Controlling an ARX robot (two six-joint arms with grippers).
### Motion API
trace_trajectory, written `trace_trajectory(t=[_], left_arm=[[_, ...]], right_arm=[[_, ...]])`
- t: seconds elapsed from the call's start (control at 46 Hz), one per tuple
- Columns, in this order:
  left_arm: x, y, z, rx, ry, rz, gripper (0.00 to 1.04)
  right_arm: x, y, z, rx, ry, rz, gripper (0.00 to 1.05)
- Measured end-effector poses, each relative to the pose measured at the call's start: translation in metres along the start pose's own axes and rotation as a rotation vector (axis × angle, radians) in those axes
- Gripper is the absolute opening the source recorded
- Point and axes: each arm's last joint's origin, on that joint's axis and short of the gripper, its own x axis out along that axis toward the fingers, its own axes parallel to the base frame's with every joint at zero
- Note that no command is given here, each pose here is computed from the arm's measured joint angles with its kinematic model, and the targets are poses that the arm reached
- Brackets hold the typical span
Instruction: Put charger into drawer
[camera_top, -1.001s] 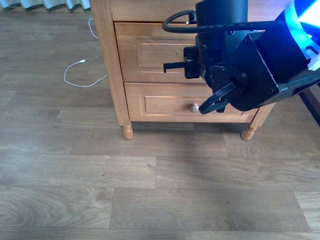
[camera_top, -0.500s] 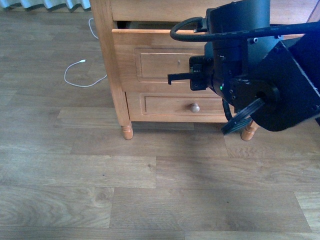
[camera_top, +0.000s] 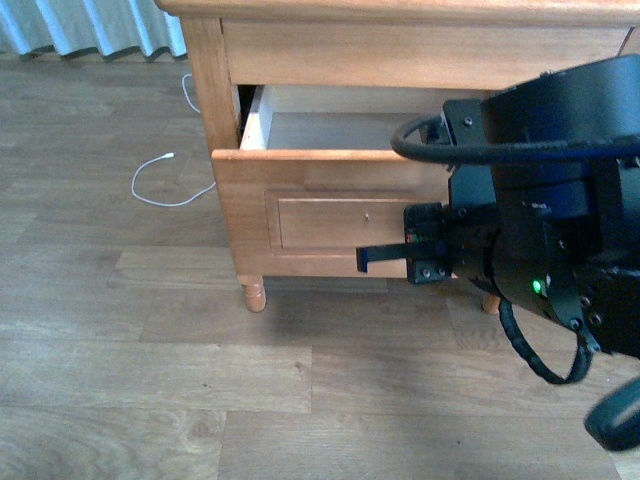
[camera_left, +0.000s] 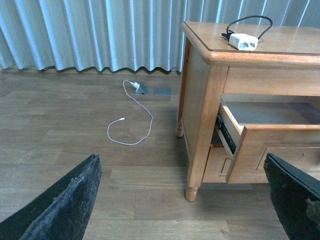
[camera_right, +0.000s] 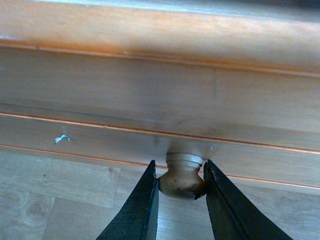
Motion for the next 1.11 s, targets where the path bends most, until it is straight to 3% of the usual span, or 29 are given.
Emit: trace_trajectory(t=[0.588,1.11], left_arm=[[0.0,0.0,0.0,0.0,0.0,0.0,0.99],[0.0,0.0,0.0,0.0,0.0,0.0,0.99]], right_arm=[[-0.032,-0.001,-0.012,-0.044,0.143,0.049,0.22],[-0.064,-0.01,-0.03,-0.053,0.176,0.108,0.21]])
